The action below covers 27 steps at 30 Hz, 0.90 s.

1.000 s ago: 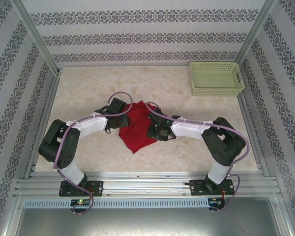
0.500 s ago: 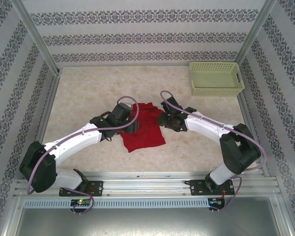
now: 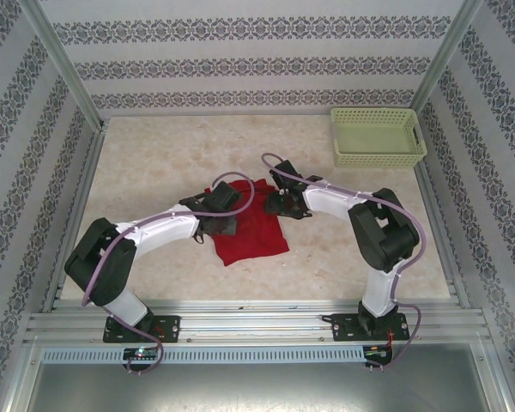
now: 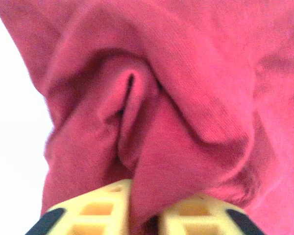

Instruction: Fold the inside-out t-shirt

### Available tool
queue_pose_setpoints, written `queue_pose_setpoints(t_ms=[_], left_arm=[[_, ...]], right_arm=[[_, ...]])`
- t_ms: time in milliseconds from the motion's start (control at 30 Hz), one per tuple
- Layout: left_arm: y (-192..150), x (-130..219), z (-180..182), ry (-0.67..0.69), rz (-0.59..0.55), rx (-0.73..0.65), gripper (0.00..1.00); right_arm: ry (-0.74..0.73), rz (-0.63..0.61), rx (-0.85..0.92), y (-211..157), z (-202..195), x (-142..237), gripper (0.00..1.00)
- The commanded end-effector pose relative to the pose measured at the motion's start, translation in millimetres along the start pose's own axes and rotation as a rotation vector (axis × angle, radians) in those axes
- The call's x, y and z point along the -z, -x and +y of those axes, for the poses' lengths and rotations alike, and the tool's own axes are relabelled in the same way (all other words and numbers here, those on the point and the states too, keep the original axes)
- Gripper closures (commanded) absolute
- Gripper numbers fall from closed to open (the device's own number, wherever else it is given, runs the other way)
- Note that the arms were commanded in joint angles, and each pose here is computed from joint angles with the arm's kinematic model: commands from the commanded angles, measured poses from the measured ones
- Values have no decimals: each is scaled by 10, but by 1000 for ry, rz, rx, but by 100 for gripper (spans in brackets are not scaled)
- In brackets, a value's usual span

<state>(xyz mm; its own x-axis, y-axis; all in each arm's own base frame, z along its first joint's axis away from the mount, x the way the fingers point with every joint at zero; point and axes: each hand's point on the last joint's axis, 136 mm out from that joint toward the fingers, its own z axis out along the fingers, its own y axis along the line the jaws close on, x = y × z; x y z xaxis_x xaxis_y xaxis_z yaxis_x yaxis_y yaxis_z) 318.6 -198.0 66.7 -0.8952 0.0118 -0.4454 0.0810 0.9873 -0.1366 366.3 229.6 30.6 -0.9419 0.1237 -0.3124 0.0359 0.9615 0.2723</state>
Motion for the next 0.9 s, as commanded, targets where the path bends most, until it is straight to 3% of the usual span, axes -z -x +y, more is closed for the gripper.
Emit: queue_pose_setpoints(t_ms=[0,133,267,433,700,867], left_arm=[[380,136,109,-32,-92,95,87],[619,182,326,-68,-137,200,92],[727,111,565,-94,-134,322,93],[792,-43,801,-120,-98,464,91],[792,-339,1137,-65,-21,559,84],[882,-362,1268,-41,2,549,68]], right_arm=[[15,-53,44,265,120,74,57],[9,-107,79,493,212,187,79],[-7,-132,106,652,277,263,90],[-14,-155,142,834,377,320,91],[3,-174,211,1227,667,189,91],[-6,-205,225,1530,772,111,88]])
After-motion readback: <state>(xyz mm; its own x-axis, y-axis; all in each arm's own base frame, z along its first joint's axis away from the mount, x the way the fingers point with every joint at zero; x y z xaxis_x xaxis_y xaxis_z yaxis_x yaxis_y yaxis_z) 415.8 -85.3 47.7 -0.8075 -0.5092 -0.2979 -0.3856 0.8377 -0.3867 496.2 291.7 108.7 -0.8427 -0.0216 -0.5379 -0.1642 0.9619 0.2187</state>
